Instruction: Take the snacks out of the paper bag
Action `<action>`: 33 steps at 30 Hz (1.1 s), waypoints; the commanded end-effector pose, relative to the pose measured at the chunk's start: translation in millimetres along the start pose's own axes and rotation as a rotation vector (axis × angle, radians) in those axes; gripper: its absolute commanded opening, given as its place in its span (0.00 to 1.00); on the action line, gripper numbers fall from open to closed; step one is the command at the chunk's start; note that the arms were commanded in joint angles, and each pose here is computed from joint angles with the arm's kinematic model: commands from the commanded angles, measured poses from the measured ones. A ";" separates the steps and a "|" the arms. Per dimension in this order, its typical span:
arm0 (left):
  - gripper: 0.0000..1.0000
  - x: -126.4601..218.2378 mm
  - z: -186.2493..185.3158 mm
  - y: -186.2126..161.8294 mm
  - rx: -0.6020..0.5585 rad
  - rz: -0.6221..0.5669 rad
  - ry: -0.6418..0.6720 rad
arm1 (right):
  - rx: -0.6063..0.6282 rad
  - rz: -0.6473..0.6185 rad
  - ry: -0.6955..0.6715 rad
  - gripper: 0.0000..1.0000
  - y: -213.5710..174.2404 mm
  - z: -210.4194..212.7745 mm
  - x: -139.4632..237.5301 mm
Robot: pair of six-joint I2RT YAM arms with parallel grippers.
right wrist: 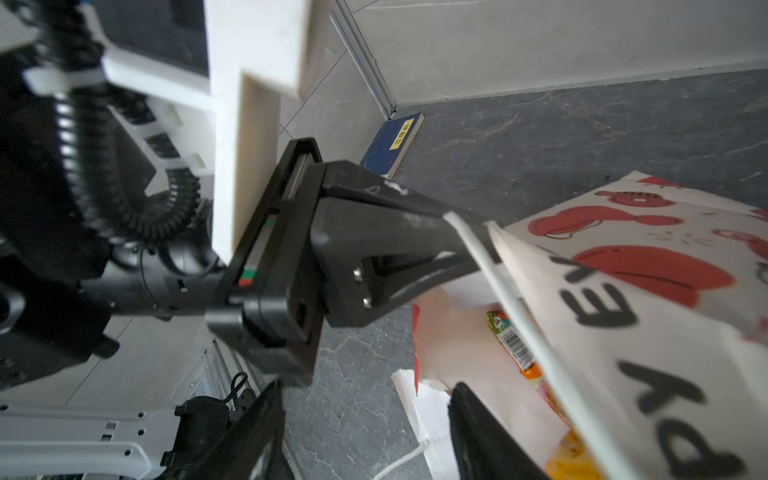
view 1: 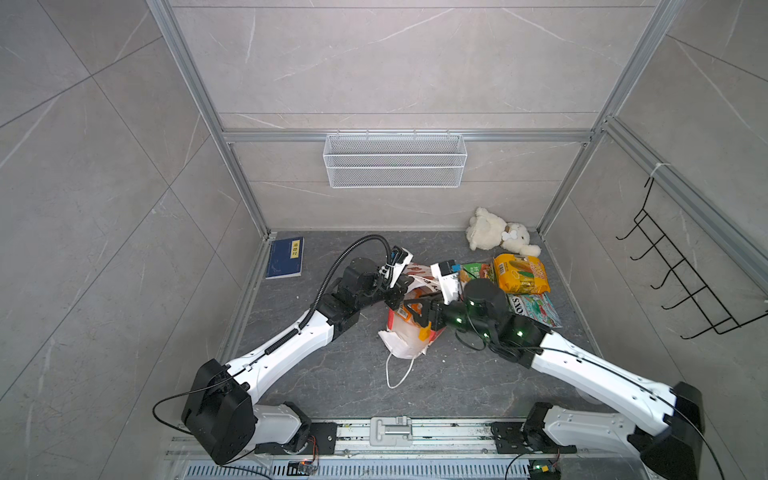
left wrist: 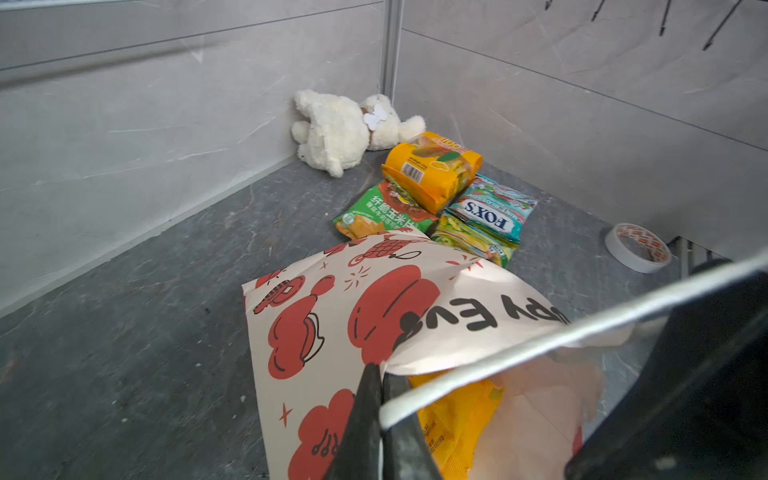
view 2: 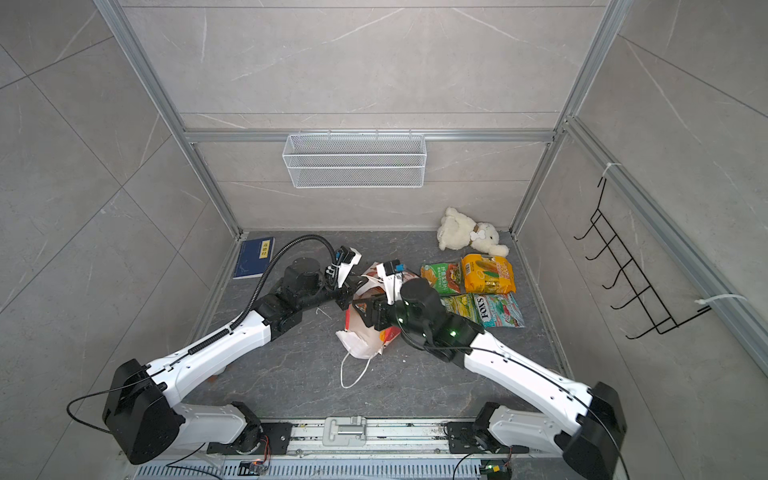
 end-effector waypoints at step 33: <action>0.00 14.7 44.5 8.9 0.079 -0.055 0.284 | -0.262 -0.138 -0.042 0.12 -51.1 -76.5 7.3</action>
Point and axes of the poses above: each gripper's point midway between its finger pads, its own x axis back along the fingers, its own z axis along the line the jaws close on, y = z × x, the point moved 7 cm from there along x, back along the fingers, and after that the axes turned 11 degrees about x, right-handed, at the moved point
